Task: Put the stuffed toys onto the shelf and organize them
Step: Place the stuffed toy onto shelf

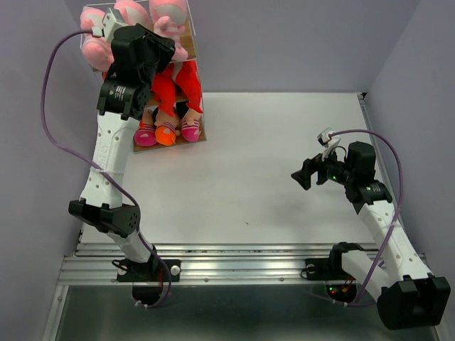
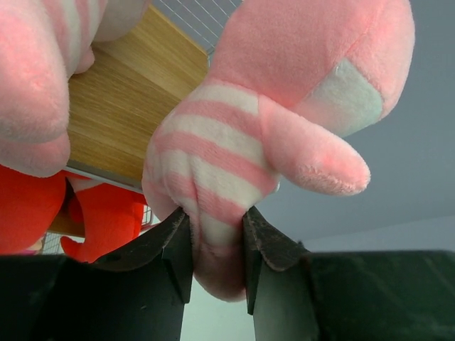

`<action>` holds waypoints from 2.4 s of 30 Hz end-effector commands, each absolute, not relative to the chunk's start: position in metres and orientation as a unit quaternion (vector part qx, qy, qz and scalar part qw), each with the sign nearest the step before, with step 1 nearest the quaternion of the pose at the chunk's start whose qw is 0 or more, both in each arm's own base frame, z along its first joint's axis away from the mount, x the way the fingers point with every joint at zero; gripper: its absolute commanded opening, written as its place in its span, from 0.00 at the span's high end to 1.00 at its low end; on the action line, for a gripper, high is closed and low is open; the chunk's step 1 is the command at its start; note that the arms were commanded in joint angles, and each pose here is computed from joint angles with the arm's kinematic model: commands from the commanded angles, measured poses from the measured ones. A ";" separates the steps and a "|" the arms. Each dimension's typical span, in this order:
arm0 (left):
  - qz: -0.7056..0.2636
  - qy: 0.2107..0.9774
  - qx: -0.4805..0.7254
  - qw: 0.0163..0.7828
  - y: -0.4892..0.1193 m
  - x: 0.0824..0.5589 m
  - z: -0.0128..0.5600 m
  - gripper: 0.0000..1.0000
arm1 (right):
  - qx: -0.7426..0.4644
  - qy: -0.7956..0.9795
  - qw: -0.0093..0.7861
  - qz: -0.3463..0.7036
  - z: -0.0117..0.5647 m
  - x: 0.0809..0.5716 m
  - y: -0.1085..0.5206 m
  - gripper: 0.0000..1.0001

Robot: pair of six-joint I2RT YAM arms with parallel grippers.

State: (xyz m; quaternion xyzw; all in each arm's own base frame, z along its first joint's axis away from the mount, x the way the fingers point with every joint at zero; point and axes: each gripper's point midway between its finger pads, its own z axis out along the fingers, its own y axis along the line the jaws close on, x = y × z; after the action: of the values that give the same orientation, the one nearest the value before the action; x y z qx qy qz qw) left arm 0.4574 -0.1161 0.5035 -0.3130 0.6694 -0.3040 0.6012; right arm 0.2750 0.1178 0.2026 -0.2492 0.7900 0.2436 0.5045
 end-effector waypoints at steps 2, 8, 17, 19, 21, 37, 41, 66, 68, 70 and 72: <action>-0.324 0.637 -0.310 0.626 -0.111 0.456 0.529 0.58 | -0.254 0.770 0.535 0.236 0.218 0.281 0.116 0.00; -0.329 0.638 -0.309 0.624 -0.112 0.456 0.529 0.48 | -0.254 0.770 0.536 0.236 0.218 0.281 0.117 0.00; -0.332 0.635 -0.312 0.623 -0.112 0.457 0.529 0.39 | -0.255 0.770 0.536 0.234 0.218 0.281 0.116 0.00; -0.332 0.635 -0.312 0.624 -0.111 0.457 0.530 0.39 | -0.254 0.771 0.535 0.234 0.217 0.281 0.116 0.00; -0.333 0.634 -0.313 0.624 -0.111 0.458 0.530 0.39 | -0.254 0.771 0.536 0.233 0.218 0.282 0.116 0.00; -0.350 0.629 -0.311 0.621 -0.115 0.457 0.530 0.28 | -0.253 0.771 0.538 0.228 0.217 0.282 0.114 0.00; -0.346 0.629 -0.314 0.621 -0.113 0.457 0.528 0.31 | -0.254 0.771 0.538 0.227 0.218 0.282 0.114 0.00; -0.325 0.632 -0.329 0.622 -0.101 0.474 0.515 0.48 | -0.253 0.772 0.539 0.222 0.217 0.282 0.112 0.00; -0.326 0.633 -0.327 0.621 -0.102 0.474 0.515 0.45 | -0.253 0.772 0.539 0.222 0.217 0.283 0.112 0.00; -0.327 0.635 -0.325 0.620 -0.103 0.474 0.514 0.40 | -0.253 0.772 0.539 0.223 0.217 0.283 0.112 0.00; -0.333 0.632 -0.322 0.621 -0.103 0.469 0.517 0.36 | -0.253 0.772 0.539 0.223 0.217 0.283 0.112 0.00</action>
State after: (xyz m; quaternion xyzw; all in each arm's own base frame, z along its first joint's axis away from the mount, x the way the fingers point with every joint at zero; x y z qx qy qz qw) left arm 0.4746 -0.1072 0.4944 -0.3328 0.6560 -0.3180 0.5982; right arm 0.2755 0.1159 0.2043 -0.2475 0.7897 0.2374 0.5087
